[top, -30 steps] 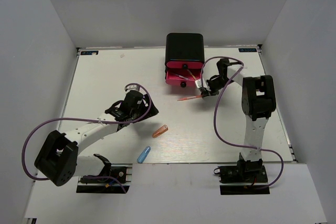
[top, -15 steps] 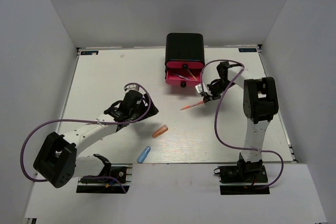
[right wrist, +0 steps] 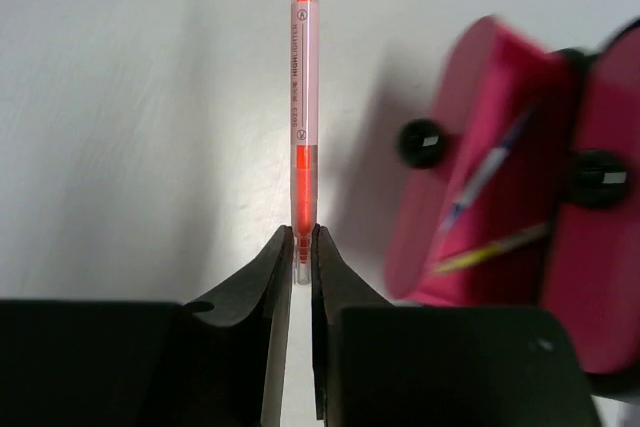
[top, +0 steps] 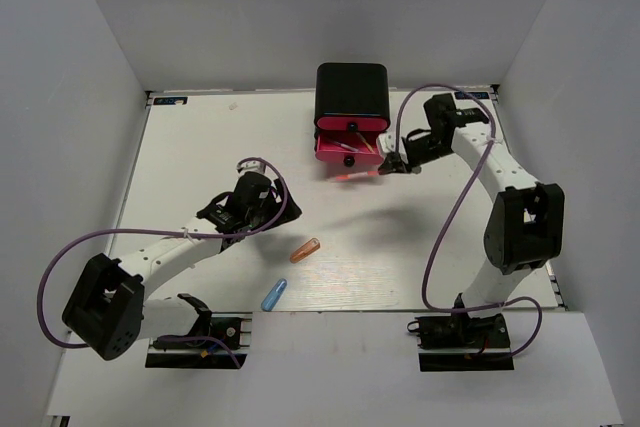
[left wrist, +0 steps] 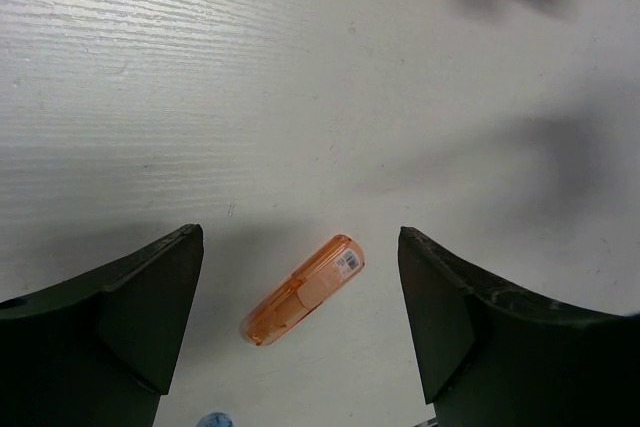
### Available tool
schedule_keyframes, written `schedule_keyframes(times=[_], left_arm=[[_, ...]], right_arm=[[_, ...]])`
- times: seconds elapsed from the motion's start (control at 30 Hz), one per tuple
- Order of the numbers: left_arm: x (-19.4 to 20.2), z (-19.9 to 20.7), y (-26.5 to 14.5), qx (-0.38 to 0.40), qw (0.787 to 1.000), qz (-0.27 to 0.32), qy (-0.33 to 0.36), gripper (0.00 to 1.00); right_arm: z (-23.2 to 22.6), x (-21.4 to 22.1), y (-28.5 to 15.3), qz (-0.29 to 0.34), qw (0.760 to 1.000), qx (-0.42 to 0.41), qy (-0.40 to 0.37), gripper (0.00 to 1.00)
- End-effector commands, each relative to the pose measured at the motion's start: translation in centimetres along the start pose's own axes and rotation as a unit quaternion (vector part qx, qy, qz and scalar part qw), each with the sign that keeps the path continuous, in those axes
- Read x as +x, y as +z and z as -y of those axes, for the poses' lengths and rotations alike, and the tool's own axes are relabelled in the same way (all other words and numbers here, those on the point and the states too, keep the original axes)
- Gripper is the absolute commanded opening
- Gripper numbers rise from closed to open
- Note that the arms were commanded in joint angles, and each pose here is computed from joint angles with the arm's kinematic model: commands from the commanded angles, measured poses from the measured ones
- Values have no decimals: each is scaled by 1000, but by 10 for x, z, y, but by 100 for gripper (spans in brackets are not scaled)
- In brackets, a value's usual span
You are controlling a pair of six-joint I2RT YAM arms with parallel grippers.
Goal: Sort the stationery into containers
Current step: Pick up the pen from the center of the board, then place the pen in the storage box.
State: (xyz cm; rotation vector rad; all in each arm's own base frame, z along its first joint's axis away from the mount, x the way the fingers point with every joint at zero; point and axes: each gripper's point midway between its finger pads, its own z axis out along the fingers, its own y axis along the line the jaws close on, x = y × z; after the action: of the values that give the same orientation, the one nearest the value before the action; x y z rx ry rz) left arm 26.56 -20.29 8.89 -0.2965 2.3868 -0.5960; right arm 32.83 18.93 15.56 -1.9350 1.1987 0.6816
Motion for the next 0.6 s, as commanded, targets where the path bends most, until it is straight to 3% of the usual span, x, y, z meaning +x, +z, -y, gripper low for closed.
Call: schedule_keyframes(times=[0.0,0.1,0.27,0.57], left_arm=[[-3,-2,-8,7,999,5,33,88],[0,-3,-9,-1,998,-7,67,87],[-1,5,-9,13,993,-25,111,85],[6,17,-7,41,989,-47,135,84]], right_arm=[[46,-41,-14,44,996,73,24,0],[79,-46,-18,44,990,119,53,0],[129,-15,-13,-14,983,175,61,0],[140,13,3,-58,983,165,55,2]])
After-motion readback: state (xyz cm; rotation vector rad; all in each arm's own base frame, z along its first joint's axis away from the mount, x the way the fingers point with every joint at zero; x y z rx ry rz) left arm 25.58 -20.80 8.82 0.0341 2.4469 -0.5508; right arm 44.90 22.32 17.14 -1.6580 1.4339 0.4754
